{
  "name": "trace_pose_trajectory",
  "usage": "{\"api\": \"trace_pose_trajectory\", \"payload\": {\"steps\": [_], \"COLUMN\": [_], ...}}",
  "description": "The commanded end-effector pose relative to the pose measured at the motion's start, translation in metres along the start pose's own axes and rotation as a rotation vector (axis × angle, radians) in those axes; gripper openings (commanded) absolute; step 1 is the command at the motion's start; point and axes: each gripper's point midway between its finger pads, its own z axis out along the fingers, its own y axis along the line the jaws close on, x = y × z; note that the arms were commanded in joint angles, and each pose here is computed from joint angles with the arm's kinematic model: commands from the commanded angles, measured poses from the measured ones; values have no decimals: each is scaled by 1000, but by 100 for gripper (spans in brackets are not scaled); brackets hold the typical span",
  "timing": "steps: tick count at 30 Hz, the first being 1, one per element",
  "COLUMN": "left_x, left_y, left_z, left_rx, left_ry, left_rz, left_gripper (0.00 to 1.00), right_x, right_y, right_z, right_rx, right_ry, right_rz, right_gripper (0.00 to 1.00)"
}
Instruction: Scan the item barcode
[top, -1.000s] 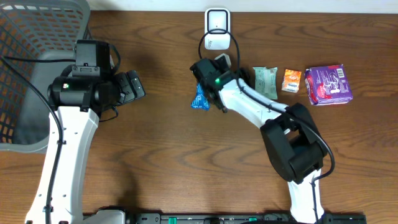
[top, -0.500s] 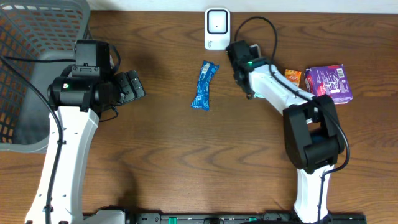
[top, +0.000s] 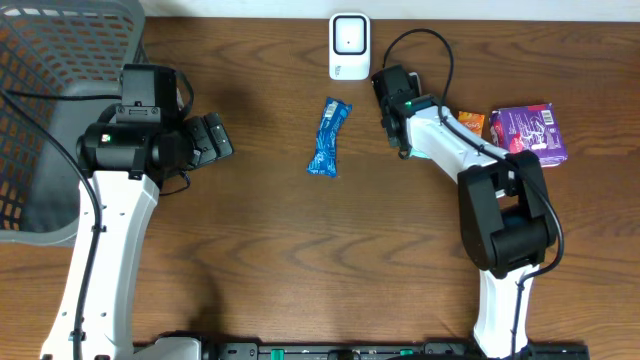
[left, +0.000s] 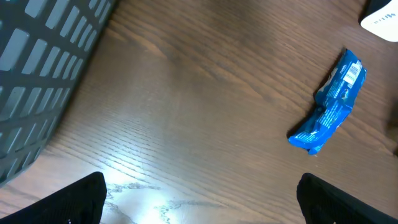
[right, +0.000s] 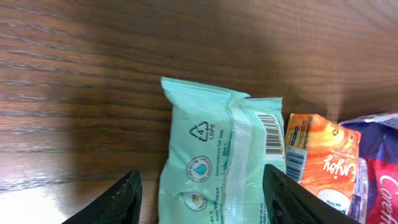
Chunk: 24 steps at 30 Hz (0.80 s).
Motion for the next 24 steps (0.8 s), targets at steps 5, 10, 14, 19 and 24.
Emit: {"api": "trace_pose_trajectory", "payload": {"steps": [5, 10, 14, 19, 24], "left_x": [-2, -2, -2, -2, -2], "left_y": [2, 2, 2, 2, 2], "left_z": [0, 0, 0, 0, 0], "left_rx": [-12, -12, -12, -12, -12], "left_ry": [-6, -6, -6, -6, -6], "left_rz": [-4, -4, -4, -4, -4], "left_gripper": [98, 98, 98, 98, 98], "right_x": [4, 20, 31, 32, 33], "right_y": [7, 11, 15, 15, 11], "right_z": [-7, 11, 20, 21, 23], "right_rx": [31, 35, 39, 39, 40], "right_ry": [-6, 30, 66, 67, 76], "right_rz": [-60, -72, -93, -67, -41], "right_gripper": [54, 56, 57, 56, 54]}}
